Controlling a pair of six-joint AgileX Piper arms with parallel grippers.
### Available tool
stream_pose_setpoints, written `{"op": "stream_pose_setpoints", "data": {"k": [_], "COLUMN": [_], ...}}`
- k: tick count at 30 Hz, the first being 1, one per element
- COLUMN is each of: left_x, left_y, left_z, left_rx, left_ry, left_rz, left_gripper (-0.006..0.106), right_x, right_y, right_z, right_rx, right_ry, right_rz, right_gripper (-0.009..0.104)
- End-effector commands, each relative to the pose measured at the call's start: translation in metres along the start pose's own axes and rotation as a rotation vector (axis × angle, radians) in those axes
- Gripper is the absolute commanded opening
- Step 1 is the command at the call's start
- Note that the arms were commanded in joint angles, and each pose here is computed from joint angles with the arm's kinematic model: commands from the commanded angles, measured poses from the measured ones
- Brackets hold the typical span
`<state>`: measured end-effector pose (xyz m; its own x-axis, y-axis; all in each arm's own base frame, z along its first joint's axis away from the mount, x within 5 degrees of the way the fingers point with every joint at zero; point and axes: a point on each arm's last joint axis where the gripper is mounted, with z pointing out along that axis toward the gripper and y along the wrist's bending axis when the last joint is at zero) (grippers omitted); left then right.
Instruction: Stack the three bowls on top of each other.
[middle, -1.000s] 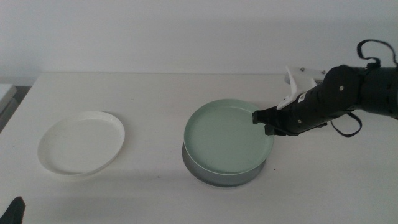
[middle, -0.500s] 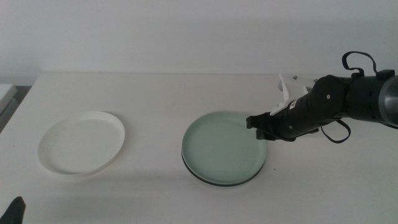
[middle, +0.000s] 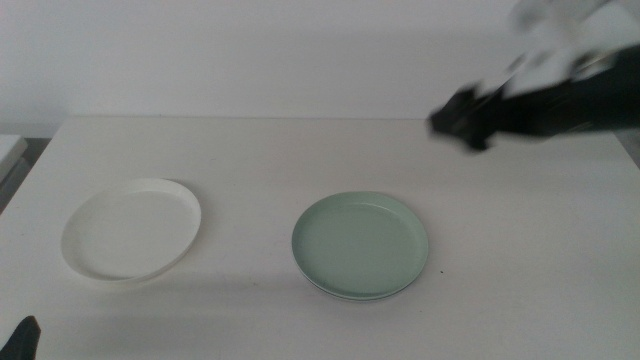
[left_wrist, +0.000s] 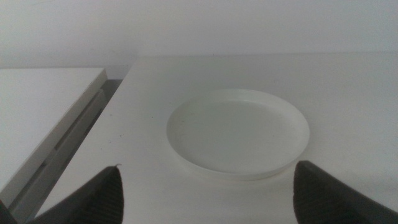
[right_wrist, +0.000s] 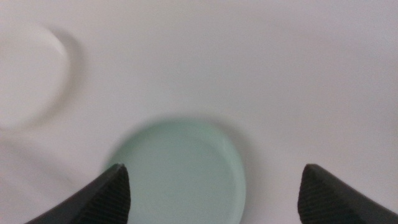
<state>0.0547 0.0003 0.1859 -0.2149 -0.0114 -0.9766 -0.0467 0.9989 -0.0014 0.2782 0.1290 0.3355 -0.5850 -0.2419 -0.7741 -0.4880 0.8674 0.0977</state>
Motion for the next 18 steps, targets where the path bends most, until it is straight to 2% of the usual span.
{"op": "stream_pose_setpoints", "data": {"k": [1, 5, 8, 18], "left_x": [-0.001, -0.001, -0.001, -0.001], "left_y": [0.0, 0.0, 0.0, 0.0], "left_z": [0.0, 0.0, 0.0, 0.0], "left_rx": [0.0, 0.0, -0.001, -0.001], "left_ry": [-0.015, -0.015, -0.015, -0.015], "left_rz": [0.0, 0.001, 0.003, 0.001], "left_gripper": [0.094, 0.094, 0.094, 0.094], "right_x": [-0.006, 0.001, 0.011, 0.016], "right_y": [0.011, 0.029, 0.035, 0.039], "right_z": [-0.056, -0.132, -0.159, -0.168], "right_rx": [-0.015, -0.073, -0.089, -0.115], "right_ry": [-0.107, -0.228, -0.281, -0.314], "right_rz": [-0.099, -0.181, -0.205, -0.181], "right_gripper": [0.093, 0.093, 0.093, 0.093]}}
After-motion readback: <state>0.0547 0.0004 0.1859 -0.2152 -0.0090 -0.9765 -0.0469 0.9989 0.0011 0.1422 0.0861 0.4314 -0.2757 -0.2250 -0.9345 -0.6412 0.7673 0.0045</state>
